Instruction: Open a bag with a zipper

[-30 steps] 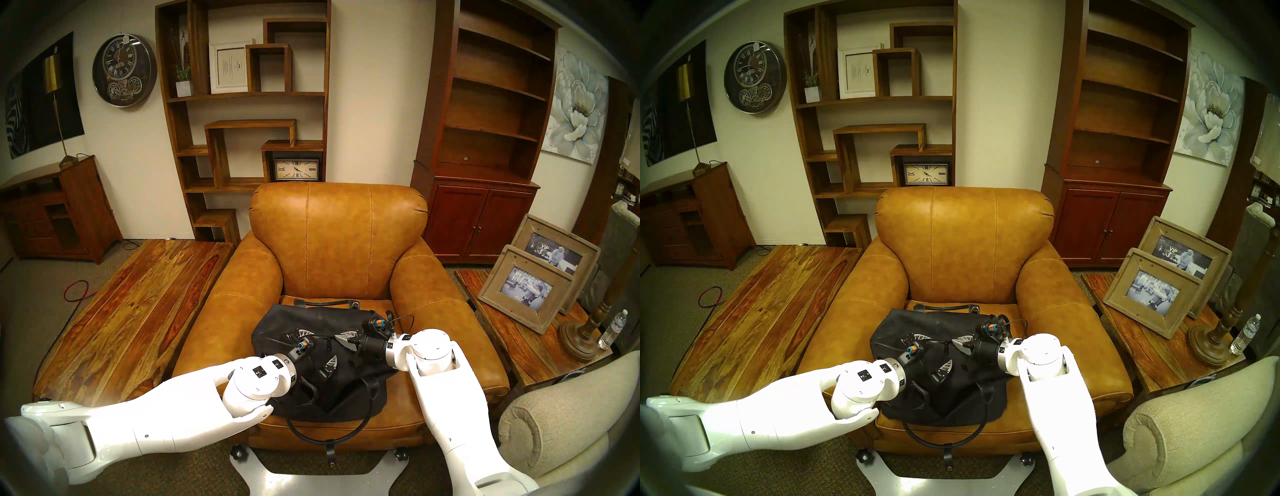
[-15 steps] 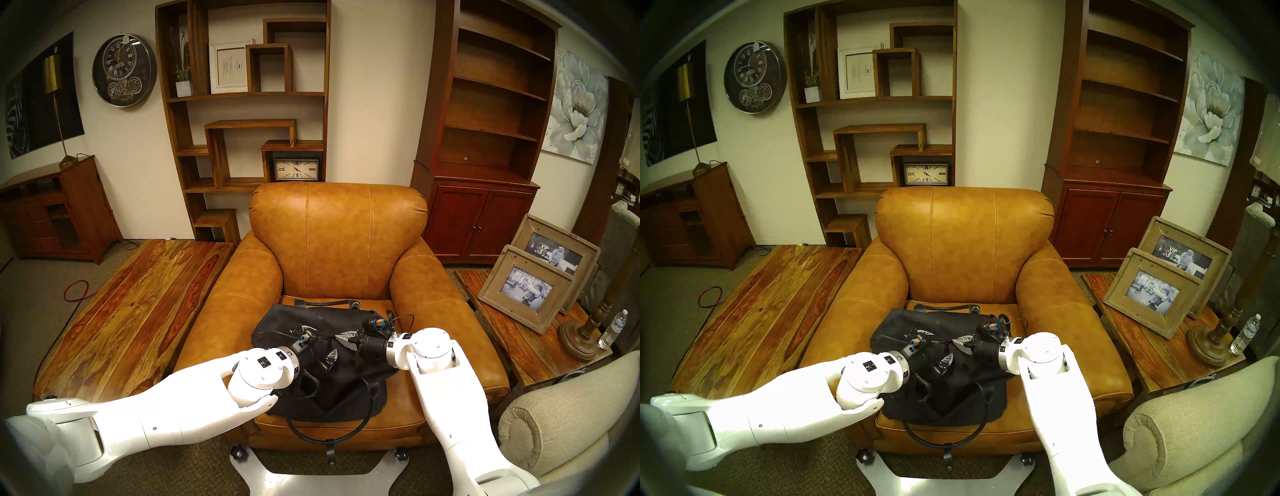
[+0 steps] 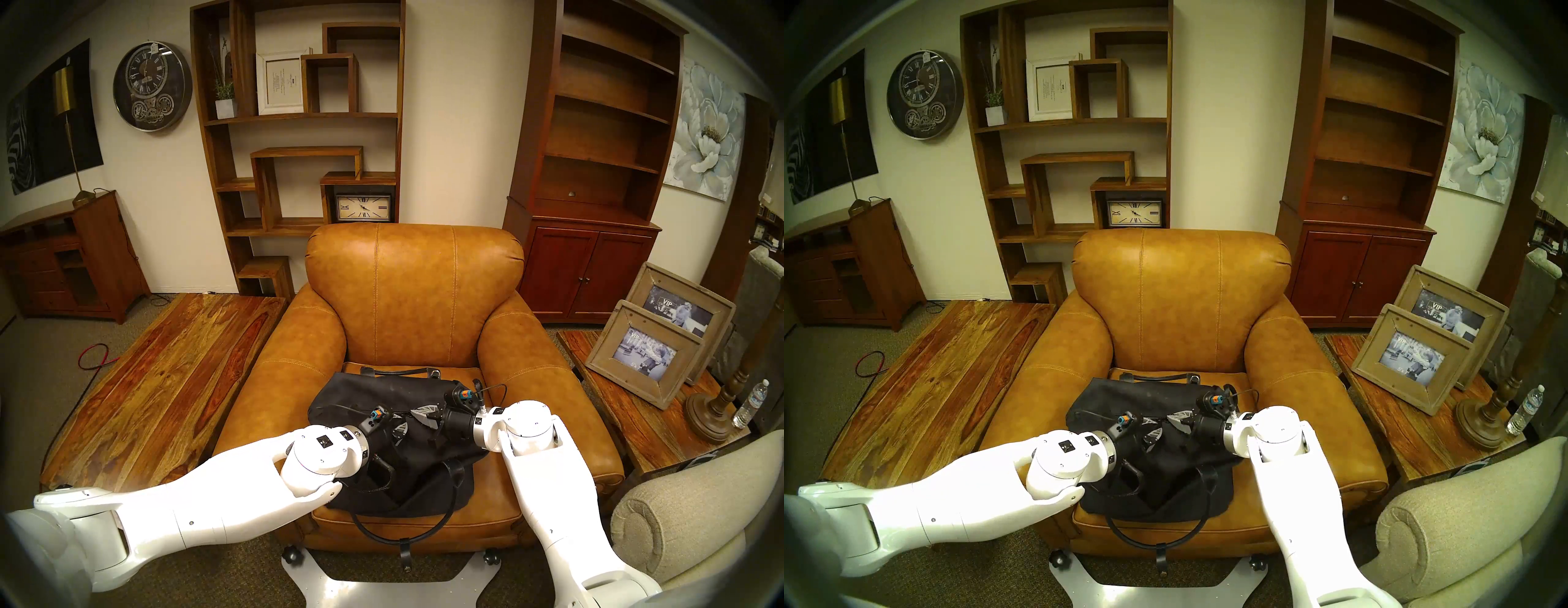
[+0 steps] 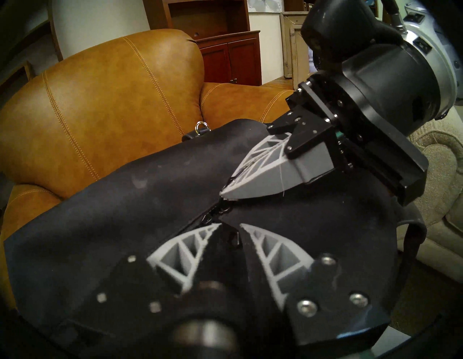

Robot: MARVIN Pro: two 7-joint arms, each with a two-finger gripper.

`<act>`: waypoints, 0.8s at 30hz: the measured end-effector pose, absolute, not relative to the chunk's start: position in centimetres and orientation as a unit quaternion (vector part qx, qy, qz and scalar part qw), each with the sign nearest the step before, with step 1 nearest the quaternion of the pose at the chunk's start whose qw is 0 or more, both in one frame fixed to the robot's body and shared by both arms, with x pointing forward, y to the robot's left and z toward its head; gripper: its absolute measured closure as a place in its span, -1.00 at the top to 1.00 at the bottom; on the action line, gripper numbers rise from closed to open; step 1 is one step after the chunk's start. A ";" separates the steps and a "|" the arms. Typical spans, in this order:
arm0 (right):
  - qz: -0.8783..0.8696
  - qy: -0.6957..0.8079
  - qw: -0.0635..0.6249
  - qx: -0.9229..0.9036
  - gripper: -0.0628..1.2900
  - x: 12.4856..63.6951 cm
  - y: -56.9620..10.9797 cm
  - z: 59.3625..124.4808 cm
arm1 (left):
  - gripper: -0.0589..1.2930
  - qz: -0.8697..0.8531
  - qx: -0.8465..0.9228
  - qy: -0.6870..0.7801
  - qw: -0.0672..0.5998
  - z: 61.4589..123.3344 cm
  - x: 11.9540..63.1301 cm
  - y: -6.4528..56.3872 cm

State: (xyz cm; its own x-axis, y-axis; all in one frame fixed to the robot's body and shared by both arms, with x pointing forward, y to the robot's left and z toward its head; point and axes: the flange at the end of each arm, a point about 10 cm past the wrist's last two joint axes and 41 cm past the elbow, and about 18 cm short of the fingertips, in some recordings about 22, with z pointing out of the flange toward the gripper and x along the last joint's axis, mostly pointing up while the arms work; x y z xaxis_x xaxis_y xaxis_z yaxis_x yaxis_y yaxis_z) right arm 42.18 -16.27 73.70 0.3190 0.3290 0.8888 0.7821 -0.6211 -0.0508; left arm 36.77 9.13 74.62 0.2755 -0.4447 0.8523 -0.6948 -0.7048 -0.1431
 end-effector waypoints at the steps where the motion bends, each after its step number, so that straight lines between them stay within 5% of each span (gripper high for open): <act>1: -0.460 -0.359 0.246 -0.774 -0.95 42.2 -16.3 73.7 | -0.23 0.480 0.789 -0.361 0.129 74.6 36.8 9.3; 6: -0.462 -0.357 0.245 -0.774 -0.95 42.1 -16.4 73.7 | -0.69 0.481 0.793 -0.355 0.121 74.7 37.2 10.2; 7: -0.462 -0.356 0.245 -0.774 -0.95 42.1 -16.5 73.7 | -0.91 0.483 0.793 -0.352 0.119 74.8 37.3 10.4; 19: -0.463 -0.349 0.245 -0.777 -0.95 41.3 -16.7 73.1 | -0.93 0.491 0.789 -0.341 0.140 75.5 37.6 11.4; 21: -0.463 -0.349 0.245 -0.777 -0.95 41.2 -16.7 73.1 | -0.64 0.492 0.786 -0.344 0.146 75.6 37.4 11.3; 23: -0.463 -0.349 0.245 -0.777 -0.95 41.2 -16.7 73.1 | -0.09 0.492 0.784 -0.347 0.150 75.6 37.2 11.1; 24: -0.464 -0.349 0.244 -0.777 -0.95 41.2 -16.7 73.1 | 0.76 0.493 0.781 -0.352 0.152 75.6 36.9 10.8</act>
State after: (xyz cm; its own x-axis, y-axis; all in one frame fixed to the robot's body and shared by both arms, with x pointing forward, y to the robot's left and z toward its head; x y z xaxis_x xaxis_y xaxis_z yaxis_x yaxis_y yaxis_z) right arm 41.24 -16.72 73.09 0.3270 0.3152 0.8909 0.7686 -0.6373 -0.0566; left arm 36.90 10.81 75.61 0.2676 -0.3995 0.8768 -0.6995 -0.7064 -0.1084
